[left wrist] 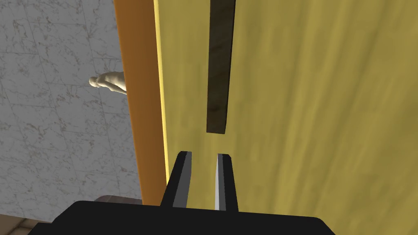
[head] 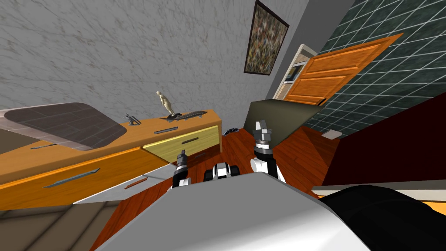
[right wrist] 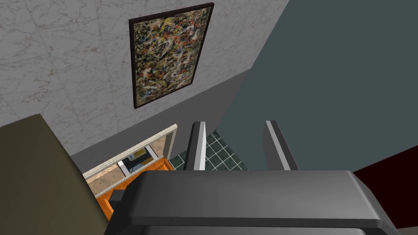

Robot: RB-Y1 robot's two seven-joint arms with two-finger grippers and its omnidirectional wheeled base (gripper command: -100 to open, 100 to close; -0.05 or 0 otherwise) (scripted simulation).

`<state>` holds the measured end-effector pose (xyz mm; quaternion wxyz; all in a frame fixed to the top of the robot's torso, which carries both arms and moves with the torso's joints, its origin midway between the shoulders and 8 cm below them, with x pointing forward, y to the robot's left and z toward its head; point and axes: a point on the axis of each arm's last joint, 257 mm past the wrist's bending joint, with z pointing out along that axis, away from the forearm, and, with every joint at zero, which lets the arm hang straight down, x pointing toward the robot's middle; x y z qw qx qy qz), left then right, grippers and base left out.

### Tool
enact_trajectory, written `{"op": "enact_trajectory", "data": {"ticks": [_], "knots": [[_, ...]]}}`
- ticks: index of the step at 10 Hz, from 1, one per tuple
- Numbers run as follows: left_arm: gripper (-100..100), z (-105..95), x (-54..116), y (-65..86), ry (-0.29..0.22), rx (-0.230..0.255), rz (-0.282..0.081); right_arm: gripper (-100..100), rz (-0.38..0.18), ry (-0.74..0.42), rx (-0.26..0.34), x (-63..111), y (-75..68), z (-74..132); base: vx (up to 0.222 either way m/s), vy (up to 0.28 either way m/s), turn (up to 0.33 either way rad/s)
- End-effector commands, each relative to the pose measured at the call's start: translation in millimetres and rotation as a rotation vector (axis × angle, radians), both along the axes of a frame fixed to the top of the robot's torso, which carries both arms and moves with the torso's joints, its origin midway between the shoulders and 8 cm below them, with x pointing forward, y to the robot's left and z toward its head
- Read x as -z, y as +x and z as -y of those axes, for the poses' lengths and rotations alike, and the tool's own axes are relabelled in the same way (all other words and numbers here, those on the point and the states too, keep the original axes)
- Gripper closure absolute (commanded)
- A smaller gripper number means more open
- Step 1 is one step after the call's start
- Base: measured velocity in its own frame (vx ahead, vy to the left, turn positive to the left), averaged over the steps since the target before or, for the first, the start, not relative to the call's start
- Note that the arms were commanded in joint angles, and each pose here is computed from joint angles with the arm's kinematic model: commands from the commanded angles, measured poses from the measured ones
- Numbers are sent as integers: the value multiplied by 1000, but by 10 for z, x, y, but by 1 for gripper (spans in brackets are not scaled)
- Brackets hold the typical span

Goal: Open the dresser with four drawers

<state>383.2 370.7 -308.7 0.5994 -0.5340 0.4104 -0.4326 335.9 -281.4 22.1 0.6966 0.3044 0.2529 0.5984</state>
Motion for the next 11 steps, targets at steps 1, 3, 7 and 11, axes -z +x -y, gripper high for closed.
{"op": "enact_trajectory", "data": {"ticks": [1,3,7,11], "knots": [[-100,-145,-56,13,59,21,-10,0,0,0,0,0,0,0,18,7,0],[-100,-234,-89,21,93,33,-18,0,0,0,0,0,0,0,24,4,-1],[-100,-384,-123,92,128,41,-44,0,0,0,0,0,0,0,73,16,-6],[-100,-147,-64,110,24,3,-21,0,0,0,0,0,0,0,97,20,-3]]}}
